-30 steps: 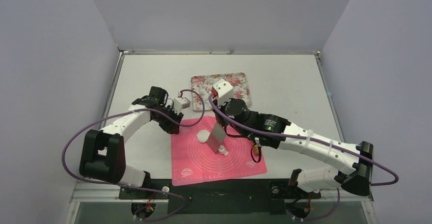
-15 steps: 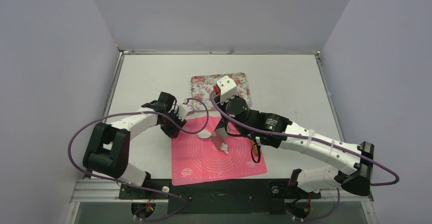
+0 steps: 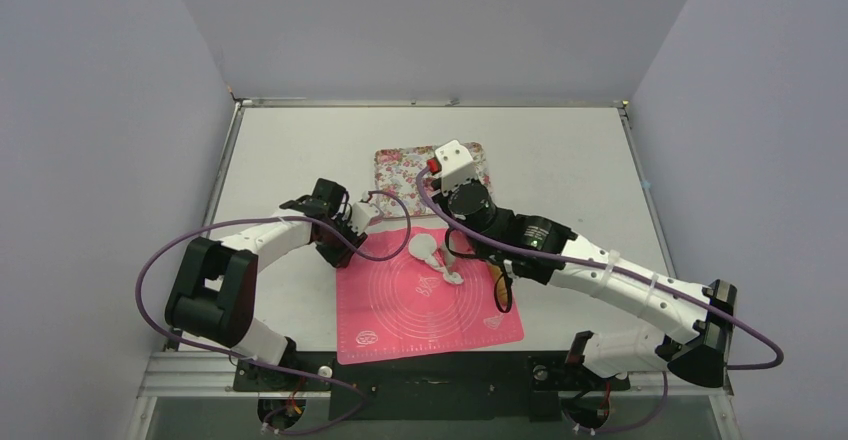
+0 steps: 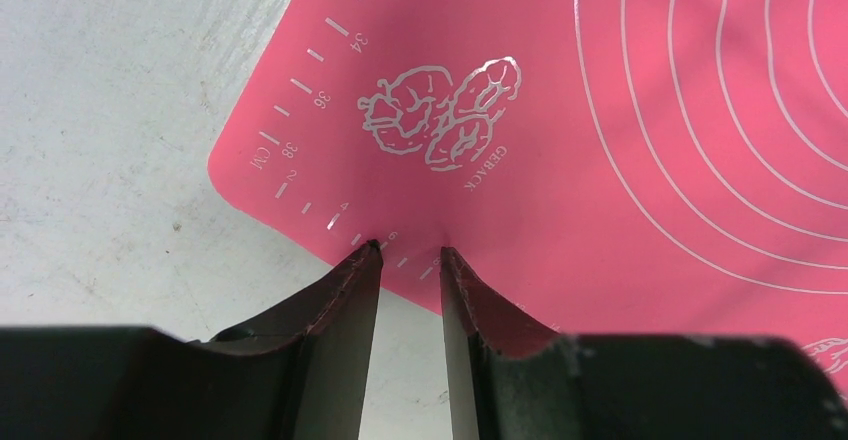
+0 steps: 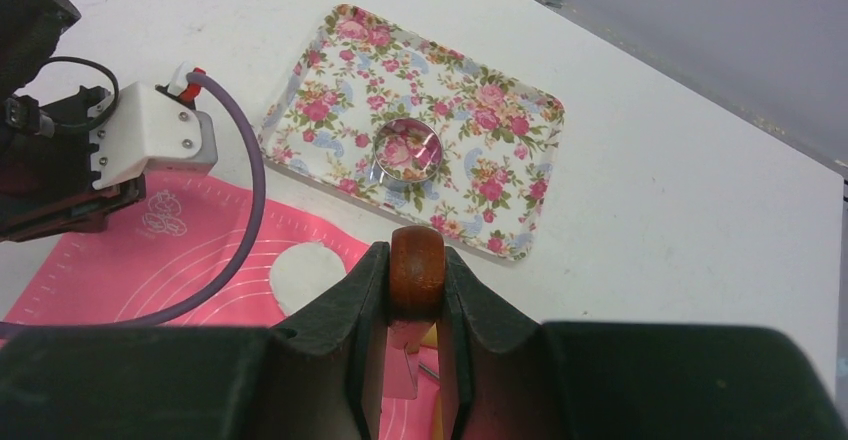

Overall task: Roll out the dumpling wrappers from the dough
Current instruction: Remove the dumpling wrapper from the work surface.

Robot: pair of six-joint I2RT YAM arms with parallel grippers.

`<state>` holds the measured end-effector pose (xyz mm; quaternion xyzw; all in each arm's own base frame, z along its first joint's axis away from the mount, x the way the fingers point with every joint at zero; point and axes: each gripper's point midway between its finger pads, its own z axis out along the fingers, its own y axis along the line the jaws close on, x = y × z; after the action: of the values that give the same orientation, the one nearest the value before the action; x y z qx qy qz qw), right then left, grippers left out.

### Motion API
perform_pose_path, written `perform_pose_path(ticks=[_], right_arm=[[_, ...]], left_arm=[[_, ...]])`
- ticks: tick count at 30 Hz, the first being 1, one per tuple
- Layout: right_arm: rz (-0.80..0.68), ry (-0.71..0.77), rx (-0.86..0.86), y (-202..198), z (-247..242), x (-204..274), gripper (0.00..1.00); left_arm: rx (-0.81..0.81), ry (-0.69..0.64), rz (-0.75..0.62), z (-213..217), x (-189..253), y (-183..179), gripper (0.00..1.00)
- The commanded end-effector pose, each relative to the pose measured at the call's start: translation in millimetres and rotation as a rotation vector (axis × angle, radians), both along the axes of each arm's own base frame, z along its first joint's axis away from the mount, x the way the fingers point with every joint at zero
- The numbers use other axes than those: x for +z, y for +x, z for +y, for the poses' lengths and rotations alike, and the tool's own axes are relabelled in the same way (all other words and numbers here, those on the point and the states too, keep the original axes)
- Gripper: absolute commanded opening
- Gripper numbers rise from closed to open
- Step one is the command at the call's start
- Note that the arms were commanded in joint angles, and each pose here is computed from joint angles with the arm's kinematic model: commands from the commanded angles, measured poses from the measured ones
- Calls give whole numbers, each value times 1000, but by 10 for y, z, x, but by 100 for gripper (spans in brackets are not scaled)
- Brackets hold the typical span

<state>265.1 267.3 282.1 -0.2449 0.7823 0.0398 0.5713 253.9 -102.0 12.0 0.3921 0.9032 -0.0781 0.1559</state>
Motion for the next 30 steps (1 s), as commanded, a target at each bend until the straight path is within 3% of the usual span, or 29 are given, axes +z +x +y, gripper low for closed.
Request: perform_pose_path(ticks=[1,11,17,24,30], right_arm=[[-11,-66,-13,11,-152,7,0],[-42,48,57,-32,-199,409,0],[-142,118,358,-305,97,749,0],[-252,163,550,-355,346,890,0],[-339,65,820,-397,557,959,0]], left_arm=[[-1,69,-11,134,-182,43,28],[-6,41,-26,89,-78,52,28],[-35,-88,-21,-70,222,61,28],[-86,-288,-125,-360,954,222,32],[-110,-382,-170,-473,1353,195,33]])
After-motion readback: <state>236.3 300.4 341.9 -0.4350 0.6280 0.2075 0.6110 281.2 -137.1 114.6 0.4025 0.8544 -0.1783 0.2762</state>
